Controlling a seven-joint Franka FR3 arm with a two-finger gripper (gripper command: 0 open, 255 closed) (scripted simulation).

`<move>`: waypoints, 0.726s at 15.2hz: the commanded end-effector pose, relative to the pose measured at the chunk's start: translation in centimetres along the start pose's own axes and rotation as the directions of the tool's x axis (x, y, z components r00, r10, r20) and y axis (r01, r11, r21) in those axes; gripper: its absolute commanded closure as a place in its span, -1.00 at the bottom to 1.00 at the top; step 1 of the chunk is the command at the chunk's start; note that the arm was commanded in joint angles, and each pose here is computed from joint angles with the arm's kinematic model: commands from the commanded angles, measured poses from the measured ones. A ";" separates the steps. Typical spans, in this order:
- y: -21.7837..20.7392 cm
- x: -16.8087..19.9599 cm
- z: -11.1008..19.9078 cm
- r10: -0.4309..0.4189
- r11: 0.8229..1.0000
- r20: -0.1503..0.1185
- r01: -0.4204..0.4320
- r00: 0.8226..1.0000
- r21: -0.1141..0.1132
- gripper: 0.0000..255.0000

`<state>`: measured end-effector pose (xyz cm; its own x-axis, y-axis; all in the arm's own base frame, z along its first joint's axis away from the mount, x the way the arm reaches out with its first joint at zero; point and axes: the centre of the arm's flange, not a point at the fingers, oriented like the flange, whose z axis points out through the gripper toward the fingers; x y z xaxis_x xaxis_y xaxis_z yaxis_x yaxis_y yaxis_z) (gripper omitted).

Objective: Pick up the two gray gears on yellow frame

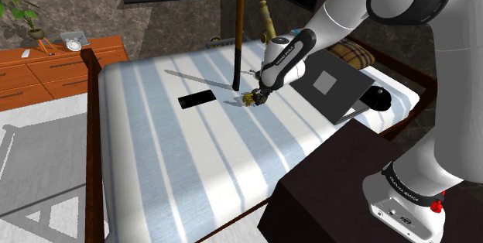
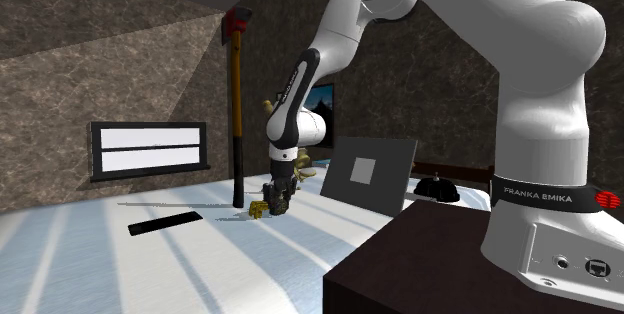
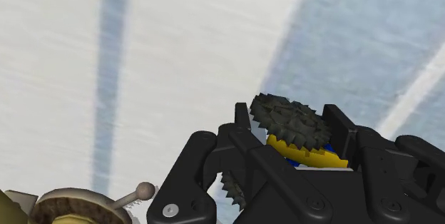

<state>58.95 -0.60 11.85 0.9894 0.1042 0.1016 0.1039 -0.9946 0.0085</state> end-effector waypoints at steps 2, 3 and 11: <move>0.0 0.0 0.1 0.000 1.000 0.001 0.000 1.000 0.000 1.00; -0.1 -0.1 0.1 0.000 1.000 0.001 0.000 1.000 0.000 1.00; 0.0 0.3 -3.6 0.000 1.000 0.001 0.000 1.000 0.000 1.00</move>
<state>58.93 -0.58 14.92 0.9894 0.1045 0.1005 0.1042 -0.9945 0.0082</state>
